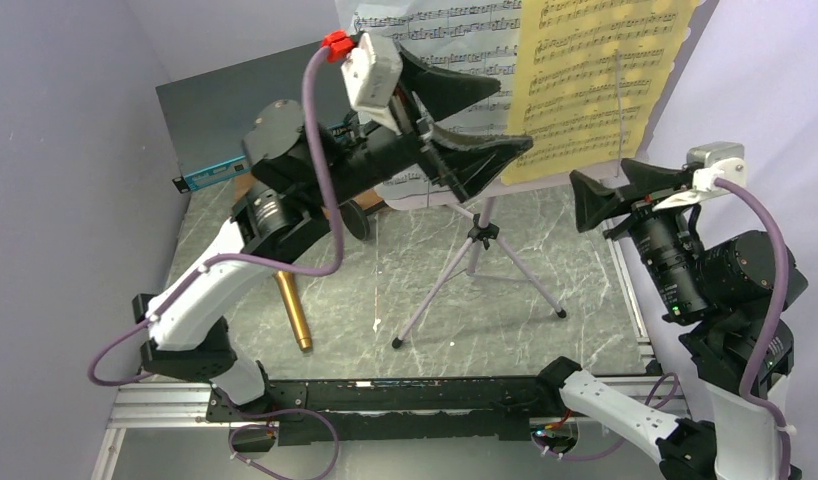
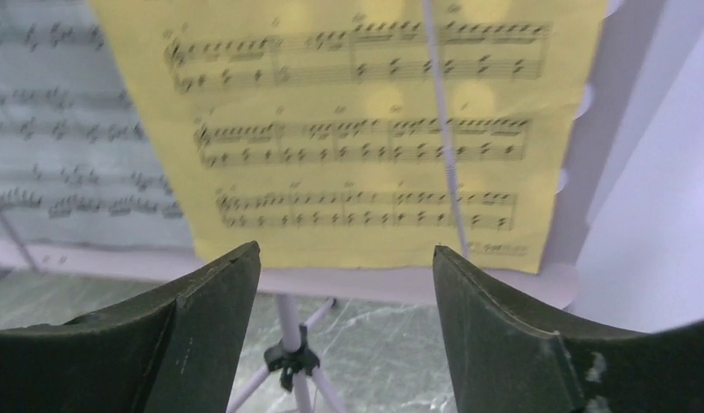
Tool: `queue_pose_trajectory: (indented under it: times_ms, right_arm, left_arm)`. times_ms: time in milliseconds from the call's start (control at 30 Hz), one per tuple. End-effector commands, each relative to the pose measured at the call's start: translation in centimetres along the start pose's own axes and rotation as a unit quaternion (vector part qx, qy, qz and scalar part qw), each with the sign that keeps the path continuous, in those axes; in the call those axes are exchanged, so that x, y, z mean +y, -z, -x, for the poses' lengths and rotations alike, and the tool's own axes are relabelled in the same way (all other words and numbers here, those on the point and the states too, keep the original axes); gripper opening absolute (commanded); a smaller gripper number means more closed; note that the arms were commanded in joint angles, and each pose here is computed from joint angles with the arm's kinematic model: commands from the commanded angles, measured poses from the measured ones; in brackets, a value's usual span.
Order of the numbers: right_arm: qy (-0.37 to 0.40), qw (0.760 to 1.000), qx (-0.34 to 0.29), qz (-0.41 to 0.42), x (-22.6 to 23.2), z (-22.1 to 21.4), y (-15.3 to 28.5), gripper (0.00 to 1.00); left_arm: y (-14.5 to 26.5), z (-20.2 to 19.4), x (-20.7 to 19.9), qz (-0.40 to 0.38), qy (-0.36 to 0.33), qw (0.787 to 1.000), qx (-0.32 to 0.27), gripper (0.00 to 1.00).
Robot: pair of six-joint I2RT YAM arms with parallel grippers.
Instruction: Set up the instrument practice props
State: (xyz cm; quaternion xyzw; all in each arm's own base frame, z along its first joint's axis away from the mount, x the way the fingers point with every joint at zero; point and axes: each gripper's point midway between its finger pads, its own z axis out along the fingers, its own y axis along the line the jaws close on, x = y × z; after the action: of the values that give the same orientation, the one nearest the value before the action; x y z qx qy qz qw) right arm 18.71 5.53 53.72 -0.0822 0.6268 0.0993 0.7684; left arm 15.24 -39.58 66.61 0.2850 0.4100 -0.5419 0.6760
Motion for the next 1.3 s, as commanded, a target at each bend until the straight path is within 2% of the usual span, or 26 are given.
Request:
queue_pose_trajectory:
  times_ms: [0,133,300,500,600,700,833,1000,1267]
  right_arm:
    - [-0.020,0.994,0.054,0.089,2.9,-2.5,1.9,0.78]
    - [-0.046,0.977,0.114,0.172,6.1,-6.2,3.6,0.82]
    - [-0.080,0.946,0.184,0.253,9.4,-10.8,5.7,0.86]
    - [-0.185,0.902,0.222,0.320,13.4,-15.2,7.0,0.87]
    - [-0.226,0.892,0.254,0.299,13.9,-18.4,6.8,0.88]
    - [-0.272,0.892,0.287,0.221,13.1,-22.4,5.7,0.88]
    - [-0.332,0.877,0.317,0.142,12.7,-27.5,4.4,0.88]
    - [-0.373,0.842,0.359,0.151,14.9,-32.0,4.2,0.80]
    - [-0.330,0.852,0.394,0.097,13.4,-35.3,4.2,0.79]
  left_arm:
    - [3.2,3.0,-3.2,-0.061,0.036,0.997,-0.006,0.94]
    - [7.5,2.3,-5.0,-0.097,0.041,0.994,0.034,0.98]
    - [14.7,-0.5,-5.6,-0.091,0.040,0.989,0.105,0.99]
    - [23.1,-4.7,-5.9,-0.062,0.079,0.981,0.165,1.00]
    - [26.2,-7.0,-5.0,-0.020,0.105,0.976,0.191,1.00]
    - [28.5,-10.1,-3.5,0.043,0.136,0.966,0.216,0.99]
    - [30.8,-15.8,-0.6,0.153,0.183,0.939,0.247,1.00]
    - [34.1,-25.3,2.7,0.292,0.262,0.879,0.270,1.00]
    - [36.2,-36.0,4.6,0.364,0.268,0.821,0.348,0.99]
